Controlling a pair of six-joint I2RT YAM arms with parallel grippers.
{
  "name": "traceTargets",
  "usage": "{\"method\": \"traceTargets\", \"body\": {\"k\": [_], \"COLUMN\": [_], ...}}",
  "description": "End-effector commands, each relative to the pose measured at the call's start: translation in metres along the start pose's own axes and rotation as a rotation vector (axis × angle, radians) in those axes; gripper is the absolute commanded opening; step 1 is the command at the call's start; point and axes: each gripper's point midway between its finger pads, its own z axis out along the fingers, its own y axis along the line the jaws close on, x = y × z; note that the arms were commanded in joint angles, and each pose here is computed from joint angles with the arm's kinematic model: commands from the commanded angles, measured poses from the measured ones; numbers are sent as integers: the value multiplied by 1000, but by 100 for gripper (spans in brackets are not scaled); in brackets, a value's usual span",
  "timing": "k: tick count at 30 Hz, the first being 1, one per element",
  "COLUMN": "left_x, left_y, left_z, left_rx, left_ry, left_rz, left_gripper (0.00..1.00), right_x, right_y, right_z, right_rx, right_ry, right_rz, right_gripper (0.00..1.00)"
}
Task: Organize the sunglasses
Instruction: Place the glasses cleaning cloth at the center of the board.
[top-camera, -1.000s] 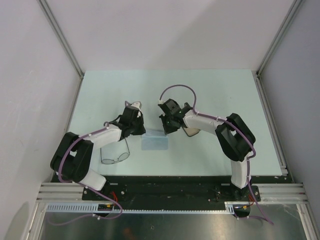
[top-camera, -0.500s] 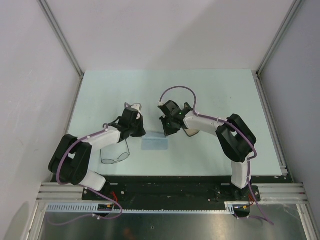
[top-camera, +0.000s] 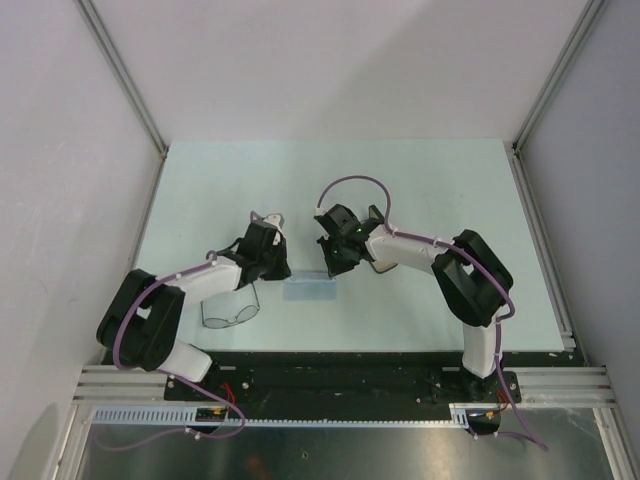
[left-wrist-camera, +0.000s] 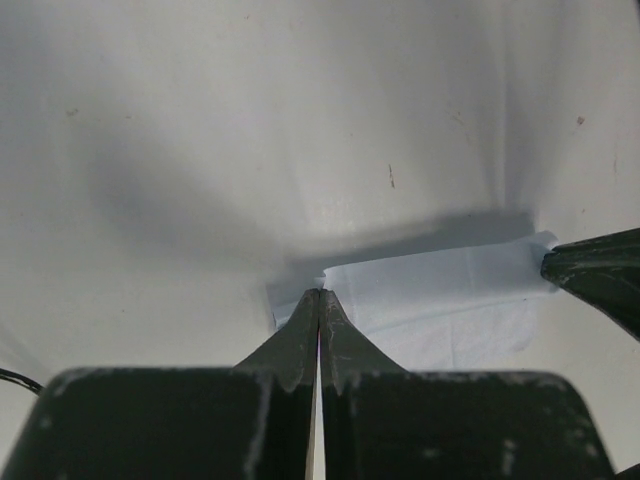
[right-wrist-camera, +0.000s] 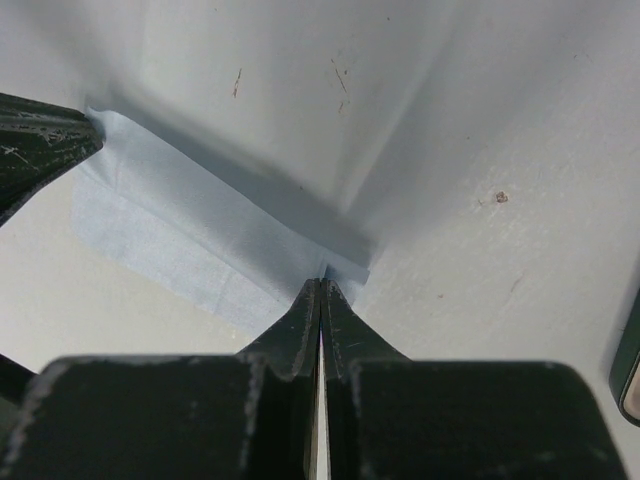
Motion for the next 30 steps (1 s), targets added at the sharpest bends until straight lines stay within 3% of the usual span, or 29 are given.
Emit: {"method": "traceTargets", "body": {"k": [1, 19, 25, 26, 30], "left_x": [-4, 8, 9, 8, 4], "left_y": [-8, -5, -6, -6, -10], "left_z": [-8, -11, -13, -14, -19], "left_rx": [34, 33, 41, 41, 57], "left_ry": [-27, -13, -16, -19, -39], "left_rz": [22, 10, 8, 8, 12], "left_gripper": [0, 2, 20, 26, 33], "right_x": [-9, 4, 9, 10, 4], "right_y": [4, 8, 7, 7, 10], "right_z": [-17, -12, -13, -14, -22], "right_rx": [-1, -16, -12, -10, -20], "right_ry": [-41, 10, 28, 31, 7], "right_rz": [7, 25, 17, 14, 8], "right_gripper": [0, 5, 14, 20, 28]}}
